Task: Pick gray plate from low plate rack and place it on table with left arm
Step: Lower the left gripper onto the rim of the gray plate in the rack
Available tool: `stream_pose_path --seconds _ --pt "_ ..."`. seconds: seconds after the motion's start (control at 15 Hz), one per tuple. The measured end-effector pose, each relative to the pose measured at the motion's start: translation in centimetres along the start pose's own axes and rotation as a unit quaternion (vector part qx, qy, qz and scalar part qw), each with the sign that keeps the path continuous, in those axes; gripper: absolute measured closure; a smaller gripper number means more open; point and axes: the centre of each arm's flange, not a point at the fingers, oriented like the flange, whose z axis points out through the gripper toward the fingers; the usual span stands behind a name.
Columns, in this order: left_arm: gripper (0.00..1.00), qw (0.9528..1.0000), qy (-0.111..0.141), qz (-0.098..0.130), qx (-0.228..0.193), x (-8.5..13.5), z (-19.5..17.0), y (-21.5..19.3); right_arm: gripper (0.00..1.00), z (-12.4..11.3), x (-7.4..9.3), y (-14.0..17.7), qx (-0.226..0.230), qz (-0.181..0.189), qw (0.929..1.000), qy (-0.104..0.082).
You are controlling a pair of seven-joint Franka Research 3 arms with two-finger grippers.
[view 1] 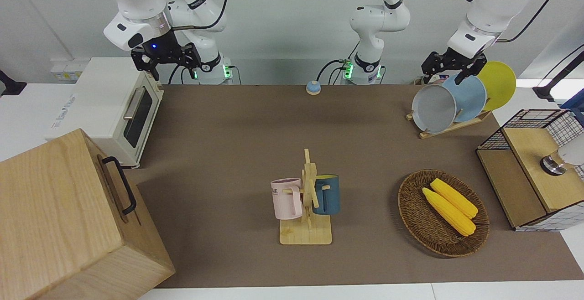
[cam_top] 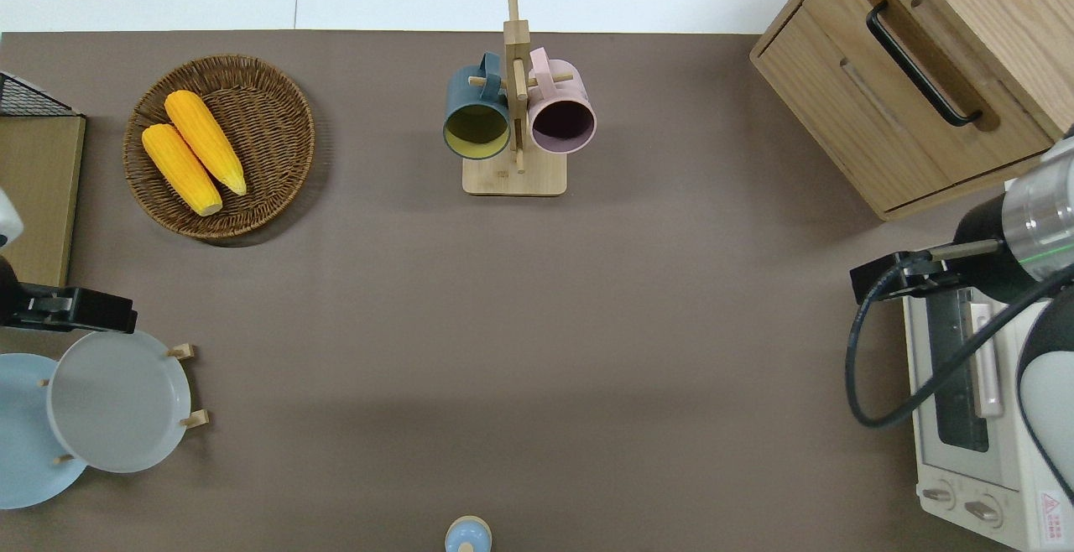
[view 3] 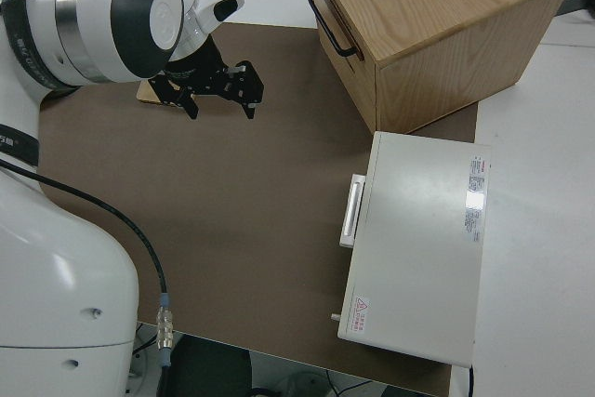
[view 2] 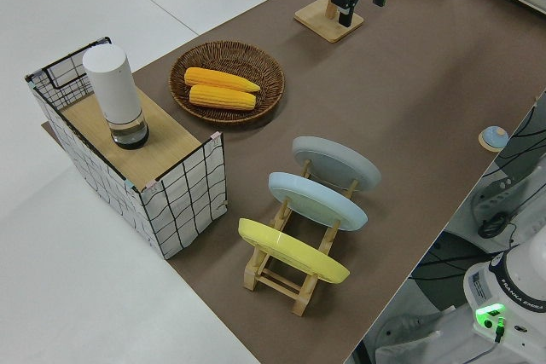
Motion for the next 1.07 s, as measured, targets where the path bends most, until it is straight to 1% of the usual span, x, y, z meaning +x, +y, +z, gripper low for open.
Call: stream_pose_path --seconds 0.33,0.67,1.07 --pt "0.0 0.9996 -0.01 -0.024 0.014 -2.3 1.4 -2.7 0.01 0.0 0.0 0.0 0.0 0.0 1.0 0.0" --pt "0.0 0.9986 0.007 -0.048 0.021 -4.1 4.1 -5.3 0.01 0.0 0.0 0.0 0.0 0.0 1.0 0.0" --pt "0.0 0.9967 0.033 -0.069 0.029 -5.5 8.5 -7.6 0.01 0.0 0.0 0.0 0.0 0.0 1.0 0.0"
